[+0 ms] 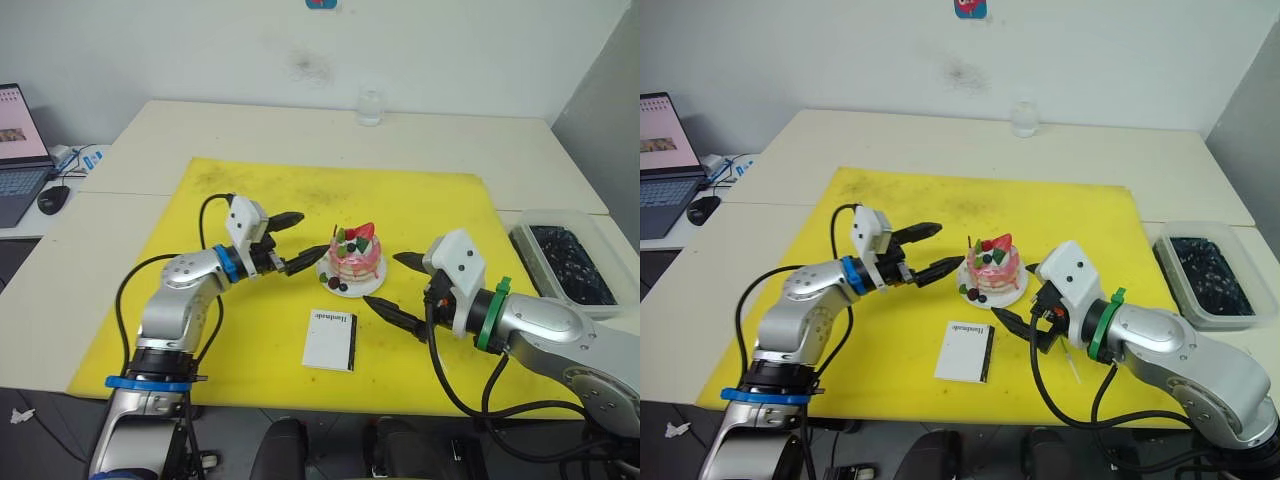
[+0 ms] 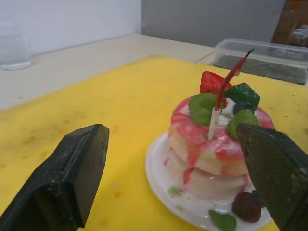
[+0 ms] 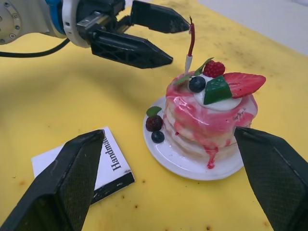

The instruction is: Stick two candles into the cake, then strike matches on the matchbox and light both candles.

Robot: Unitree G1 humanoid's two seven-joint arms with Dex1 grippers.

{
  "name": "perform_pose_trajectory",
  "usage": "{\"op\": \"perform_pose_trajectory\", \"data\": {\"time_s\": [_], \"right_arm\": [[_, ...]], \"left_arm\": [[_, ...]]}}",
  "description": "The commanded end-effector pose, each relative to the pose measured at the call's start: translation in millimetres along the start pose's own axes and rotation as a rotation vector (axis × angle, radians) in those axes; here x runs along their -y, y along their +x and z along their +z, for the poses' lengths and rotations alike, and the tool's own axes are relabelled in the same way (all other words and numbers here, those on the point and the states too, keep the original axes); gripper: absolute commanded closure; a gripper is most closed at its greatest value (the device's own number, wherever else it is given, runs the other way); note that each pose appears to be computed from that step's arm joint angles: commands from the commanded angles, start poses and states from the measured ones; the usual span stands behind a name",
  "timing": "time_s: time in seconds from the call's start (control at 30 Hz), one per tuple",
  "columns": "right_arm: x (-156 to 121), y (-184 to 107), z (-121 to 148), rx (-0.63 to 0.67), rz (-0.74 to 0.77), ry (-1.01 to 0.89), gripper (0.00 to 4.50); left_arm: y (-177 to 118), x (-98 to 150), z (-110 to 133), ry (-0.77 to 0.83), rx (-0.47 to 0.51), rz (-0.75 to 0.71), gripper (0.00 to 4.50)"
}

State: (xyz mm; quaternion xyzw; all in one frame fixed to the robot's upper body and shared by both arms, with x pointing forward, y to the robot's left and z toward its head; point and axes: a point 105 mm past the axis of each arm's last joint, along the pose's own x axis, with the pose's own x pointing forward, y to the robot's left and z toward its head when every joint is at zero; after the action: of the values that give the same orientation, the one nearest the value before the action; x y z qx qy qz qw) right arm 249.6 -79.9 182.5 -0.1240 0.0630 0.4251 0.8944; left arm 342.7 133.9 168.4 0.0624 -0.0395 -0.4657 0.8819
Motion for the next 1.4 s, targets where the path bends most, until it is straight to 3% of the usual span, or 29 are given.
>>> {"op": "perform_pose_trajectory", "data": {"time_s": [0.03, 0.13, 0.2, 0.27, 0.53, 0.87, 0.97, 1.3, 1.33, 1.4], "right_arm": [[2, -13, 19, 0.088, -0.025, -0.036, 0.0], [5, -27, 16, 0.079, -0.049, -0.029, 0.0], [6, -43, -1, 0.025, -0.101, -0.001, 0.0], [5, -53, -17, -0.033, -0.148, -0.004, 0.0], [-2, -68, -71, -0.17, -0.288, 0.053, 0.0], [-11, -63, -110, -0.211, -0.369, 0.129, 0.0], [-16, -61, -117, -0.23, -0.375, 0.163, 0.61], [-20, -55, -110, -0.215, -0.325, 0.164, 4.25], [-19, -55, -108, -0.212, -0.32, 0.161, 4.49], [-19, -56, -103, -0.204, -0.302, 0.144, 4.49]], "left_arm": [[-14, 12, 16, 0.043, -0.003, -0.074, 0.03], [-31, 28, 11, 0.032, -0.099, -0.175, 0.03], [-48, 54, -1, 0.071, -0.237, -0.351, 0.03], [-54, 73, -3, 0.073, -0.278, -0.457, 0.03], [-50, 127, -4, 0.036, -0.258, -0.636, 0.03], [-45, 137, -5, 0.028, -0.223, -0.648, 0.03], [-44, 138, -5, 0.03, -0.218, -0.642, 0.0], [-40, 136, -6, 0.029, -0.209, -0.633, 0.0], [-40, 137, -6, 0.026, -0.207, -0.633, 0.0], [-40, 137, -5, 0.023, -0.203, -0.632, 0.0]]}}
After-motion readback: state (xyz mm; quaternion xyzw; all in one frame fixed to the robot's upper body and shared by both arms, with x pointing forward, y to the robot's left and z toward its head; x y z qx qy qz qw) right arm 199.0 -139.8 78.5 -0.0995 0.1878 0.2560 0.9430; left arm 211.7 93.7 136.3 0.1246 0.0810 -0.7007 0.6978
